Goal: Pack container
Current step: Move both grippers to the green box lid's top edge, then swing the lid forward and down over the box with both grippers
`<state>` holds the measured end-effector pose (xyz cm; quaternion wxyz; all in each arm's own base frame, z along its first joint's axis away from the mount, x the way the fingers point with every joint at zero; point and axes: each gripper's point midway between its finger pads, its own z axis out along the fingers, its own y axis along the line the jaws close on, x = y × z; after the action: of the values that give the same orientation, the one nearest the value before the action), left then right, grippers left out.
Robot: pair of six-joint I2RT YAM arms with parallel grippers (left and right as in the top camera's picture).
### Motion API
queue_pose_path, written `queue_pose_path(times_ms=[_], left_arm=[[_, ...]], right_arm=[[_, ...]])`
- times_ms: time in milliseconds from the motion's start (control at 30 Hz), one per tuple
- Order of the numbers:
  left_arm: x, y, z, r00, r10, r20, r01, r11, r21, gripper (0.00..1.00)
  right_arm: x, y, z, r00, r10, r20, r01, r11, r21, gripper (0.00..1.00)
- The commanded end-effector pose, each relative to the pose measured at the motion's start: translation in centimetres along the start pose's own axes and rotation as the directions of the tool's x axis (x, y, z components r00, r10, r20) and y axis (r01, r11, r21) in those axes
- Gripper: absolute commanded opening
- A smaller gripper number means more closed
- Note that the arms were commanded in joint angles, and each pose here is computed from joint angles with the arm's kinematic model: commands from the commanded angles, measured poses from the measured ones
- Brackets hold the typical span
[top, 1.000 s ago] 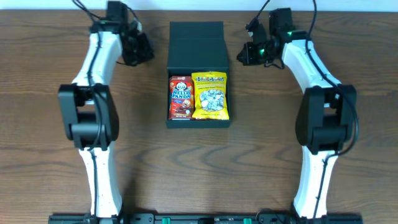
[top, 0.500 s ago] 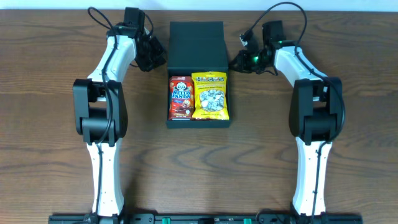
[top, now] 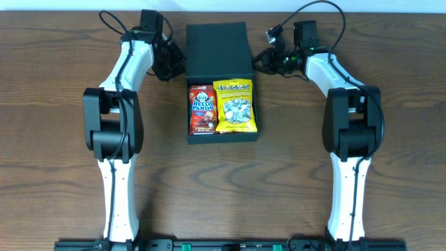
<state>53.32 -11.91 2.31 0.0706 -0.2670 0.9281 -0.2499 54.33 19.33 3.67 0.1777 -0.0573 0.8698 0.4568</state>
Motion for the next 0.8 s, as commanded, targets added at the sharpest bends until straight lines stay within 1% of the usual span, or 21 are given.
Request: queue_pose_path(times_ms=[0, 400, 500, 600, 767], left_arm=[[-0.2, 0.2, 0.3, 1.000, -0.012, 0.000, 0.012, 1.000, -0.003, 0.06], [-1.0, -0.3, 0.3, 1.000, 0.002, 0.028, -0.003, 1.000, 0.022, 0.09], [-1.2, -0.7, 0.2, 0.999, 0.009, 0.035, -0.011, 0.999, 0.039, 0.12], [-1.4, -1.6, 0.1, 0.999, 0.021, 0.032, -0.023, 0.996, 0.091, 0.11], [-1.9, -3.7, -0.8, 0.999, 0.050, 0.011, -0.052, 0.973, 0.227, 0.12]], right_arm=[[1.2, 1.8, 1.2, 0.999, 0.016, -0.051, -0.022, 0.993, -0.113, 0.02], [1.6, 4.6, 0.6, 0.996, -0.011, -0.083, -0.013, 0.961, -0.275, 0.02], [1.7, 5.1, 0.4, 0.996, -0.015, -0.090, -0.013, 0.953, -0.303, 0.02], [1.8, 5.8, 0.1, 0.995, -0.032, -0.093, -0.002, 0.937, -0.349, 0.02], [1.9, 6.8, -0.3, 0.994, -0.059, -0.095, 0.015, 0.914, -0.405, 0.02]])
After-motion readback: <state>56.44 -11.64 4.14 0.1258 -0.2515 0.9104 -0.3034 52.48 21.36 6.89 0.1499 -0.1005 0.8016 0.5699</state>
